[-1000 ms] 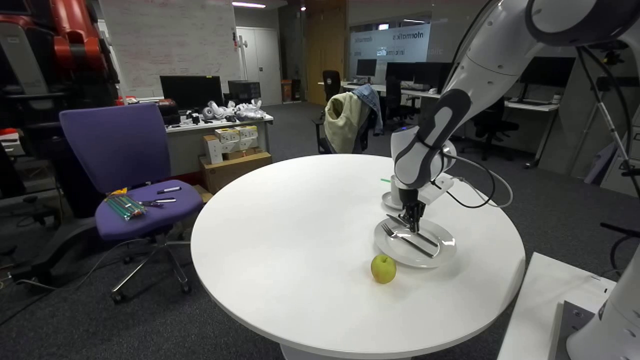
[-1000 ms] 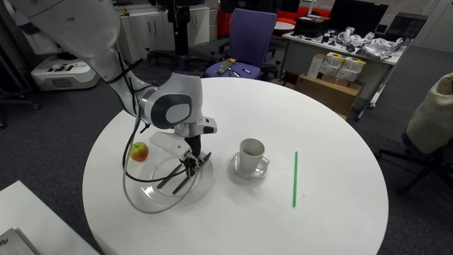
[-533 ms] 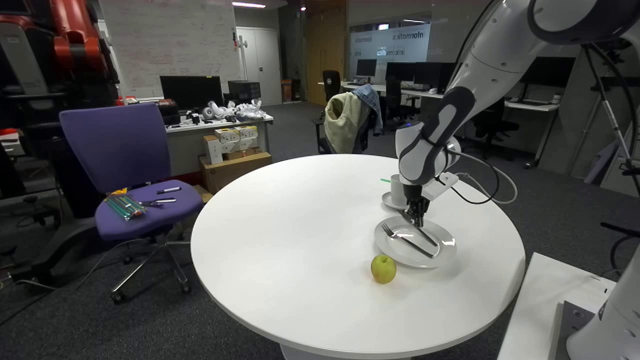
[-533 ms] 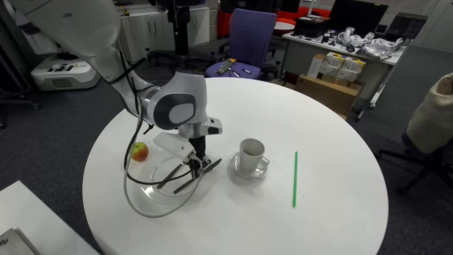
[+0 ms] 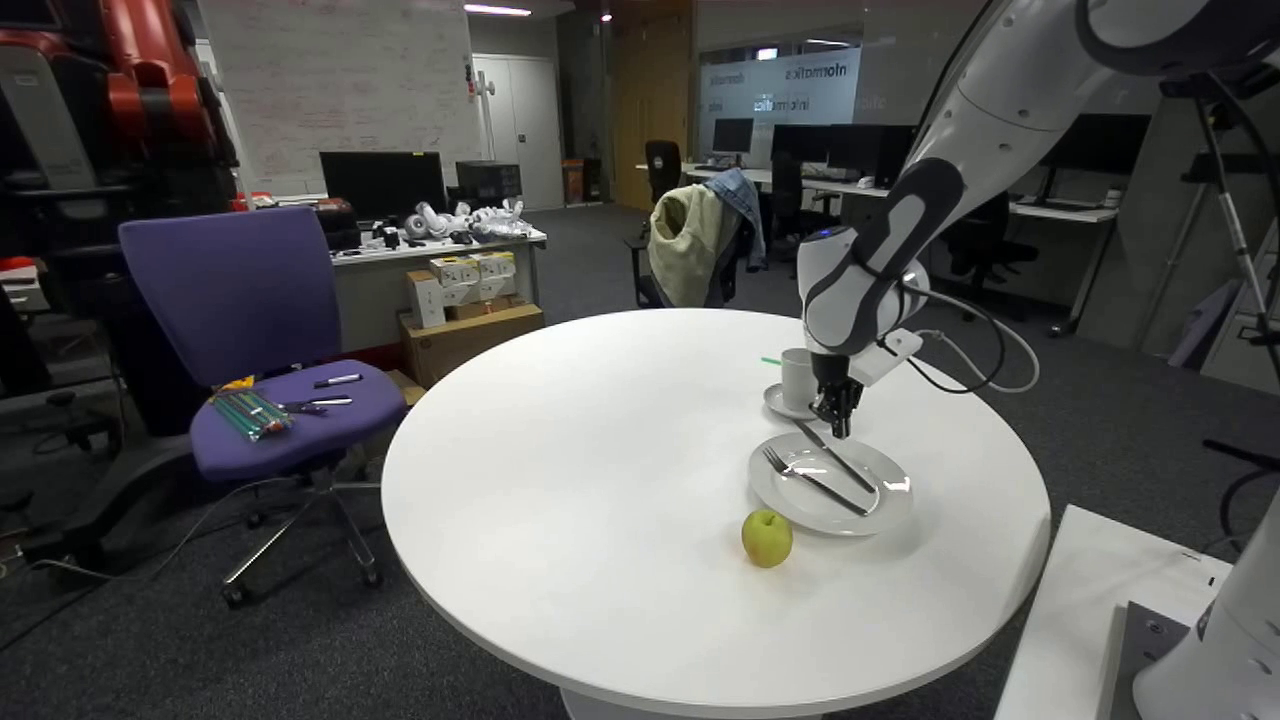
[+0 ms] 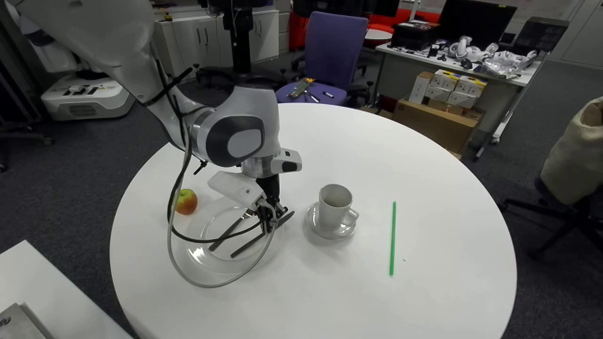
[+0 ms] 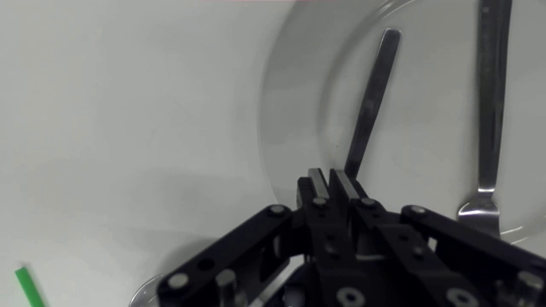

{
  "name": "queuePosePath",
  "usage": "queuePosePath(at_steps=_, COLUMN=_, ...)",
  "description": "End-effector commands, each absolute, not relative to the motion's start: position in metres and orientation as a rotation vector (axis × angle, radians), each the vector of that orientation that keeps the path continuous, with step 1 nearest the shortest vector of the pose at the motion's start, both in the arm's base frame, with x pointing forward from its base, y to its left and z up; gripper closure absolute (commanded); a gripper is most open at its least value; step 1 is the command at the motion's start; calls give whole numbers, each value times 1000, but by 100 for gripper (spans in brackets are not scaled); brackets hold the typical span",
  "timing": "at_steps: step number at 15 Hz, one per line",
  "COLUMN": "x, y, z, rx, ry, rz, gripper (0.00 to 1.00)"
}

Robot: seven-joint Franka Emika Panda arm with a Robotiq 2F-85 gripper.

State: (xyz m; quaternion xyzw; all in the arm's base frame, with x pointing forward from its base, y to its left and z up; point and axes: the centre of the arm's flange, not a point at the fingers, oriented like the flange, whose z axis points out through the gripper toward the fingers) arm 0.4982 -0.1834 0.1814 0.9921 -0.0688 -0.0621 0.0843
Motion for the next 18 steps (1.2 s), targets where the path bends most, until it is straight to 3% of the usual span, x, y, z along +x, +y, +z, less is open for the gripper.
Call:
queuePosePath(at_steps=1, x=486, y=-178, z=195, rx=2953, ry=-215, rz=-131, gripper=56)
queuePosePath(at_steps=6, x=485, y=-173, z=188, rx=2960, ry=-237, rz=-139, gripper=19)
queuePosePath(at_steps=8, x=486, y=-170, z=186, rx=2961, ry=-309, rz=-122, gripper=9)
queuePosePath(at_steps=11, x=486, y=-167, z=184, rx=2964, ry=-417, rz=-113, gripper=4)
queuePosePath(at_steps=15, x=488, y=-168, z=183, rx=2957, ry=-521, rz=-113, gripper=15)
queuePosePath(at_steps=18, x=491, y=-169, z=179, rx=2944, ry=-573, rz=-116, gripper=15)
